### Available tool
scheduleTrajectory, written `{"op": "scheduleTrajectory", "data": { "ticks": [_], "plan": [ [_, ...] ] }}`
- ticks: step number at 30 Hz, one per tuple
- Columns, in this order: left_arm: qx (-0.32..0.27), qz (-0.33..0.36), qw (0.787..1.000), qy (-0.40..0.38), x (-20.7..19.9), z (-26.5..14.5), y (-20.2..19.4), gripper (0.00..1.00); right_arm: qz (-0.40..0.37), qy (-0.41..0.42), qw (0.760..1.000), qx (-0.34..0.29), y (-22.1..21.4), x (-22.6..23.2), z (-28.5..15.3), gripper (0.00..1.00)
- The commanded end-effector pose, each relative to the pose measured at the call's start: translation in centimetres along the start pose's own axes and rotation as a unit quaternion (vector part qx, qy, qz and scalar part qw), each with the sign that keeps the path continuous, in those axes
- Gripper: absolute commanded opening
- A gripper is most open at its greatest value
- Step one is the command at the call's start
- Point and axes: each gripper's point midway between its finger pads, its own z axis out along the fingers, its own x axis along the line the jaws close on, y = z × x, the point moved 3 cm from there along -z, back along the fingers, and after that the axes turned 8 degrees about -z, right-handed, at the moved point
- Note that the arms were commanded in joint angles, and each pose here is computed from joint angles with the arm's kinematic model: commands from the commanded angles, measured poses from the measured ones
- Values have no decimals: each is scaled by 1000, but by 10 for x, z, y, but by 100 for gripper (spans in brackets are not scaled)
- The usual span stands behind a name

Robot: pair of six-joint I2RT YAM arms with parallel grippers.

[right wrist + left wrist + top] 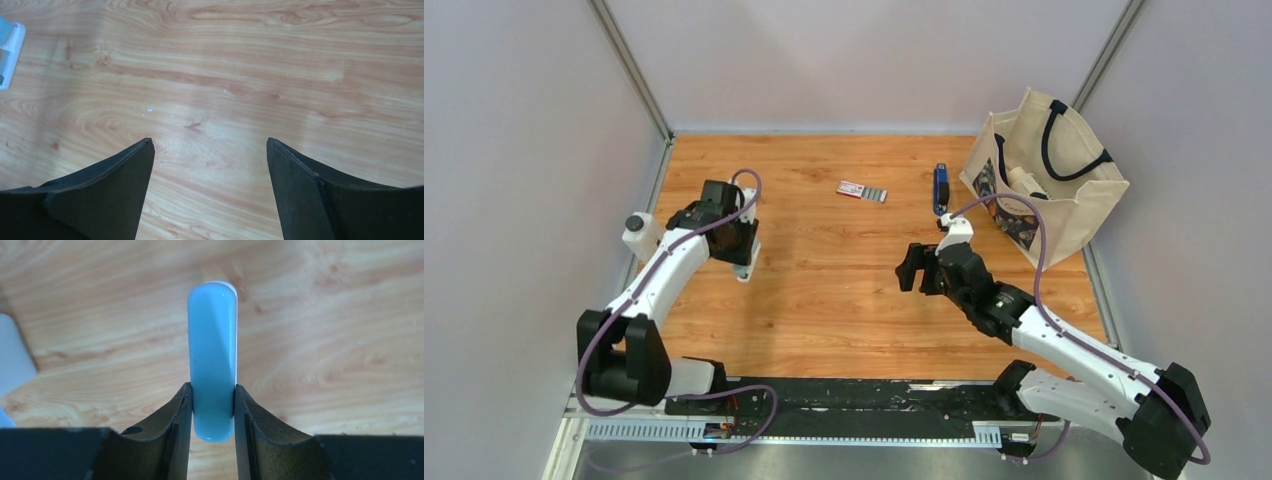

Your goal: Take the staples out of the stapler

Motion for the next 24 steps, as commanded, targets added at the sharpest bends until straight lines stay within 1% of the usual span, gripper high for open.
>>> {"op": "scheduleTrajectory", "data": {
  "ticks": [1,2,3,5,6,9,12,14,16,17,18,20,22,24],
  "plan": [
    [11,29,999,-38,-25,-10,-41,32,7,-22,1000,4,-9,5,-4,85],
    [5,39,998,-44,-31,-10,-46,32,8,-22,1000,6,-10,8,-4,85],
    [-7,30,998,-49,-36,-10,-48,33,8,-21,1000,9,-11,10,-3,85],
    [-20,35,998,-55,-42,-8,-47,33,9,-20,1000,14,-13,15,-2,84],
    [-13,34,998,-53,-44,-4,-49,31,10,-21,1000,15,-14,17,-1,84],
    [19,30,997,-65,-56,6,-51,29,13,-20,999,21,-16,23,2,84],
    [46,37,995,-77,-72,20,-51,31,18,-19,999,30,-20,30,6,85],
    [56,49,994,-84,-84,28,-50,39,20,-20,999,35,-23,35,9,85],
    [55,60,993,-87,-94,36,-49,51,18,-19,999,40,-24,43,13,86],
    [53,61,993,-89,-97,39,-49,59,17,-20,999,44,-25,45,14,87],
    [54,59,993,-92,-100,42,-49,69,15,-20,999,47,-25,49,16,87],
    [56,56,992,-97,-102,43,-50,82,10,-19,998,52,-26,56,18,89],
    [46,56,992,-104,-104,36,-46,82,3,-21,998,55,-25,64,22,91],
    [28,58,991,-115,-107,18,-36,83,-5,-24,998,60,-25,72,24,93]
  ]
}}
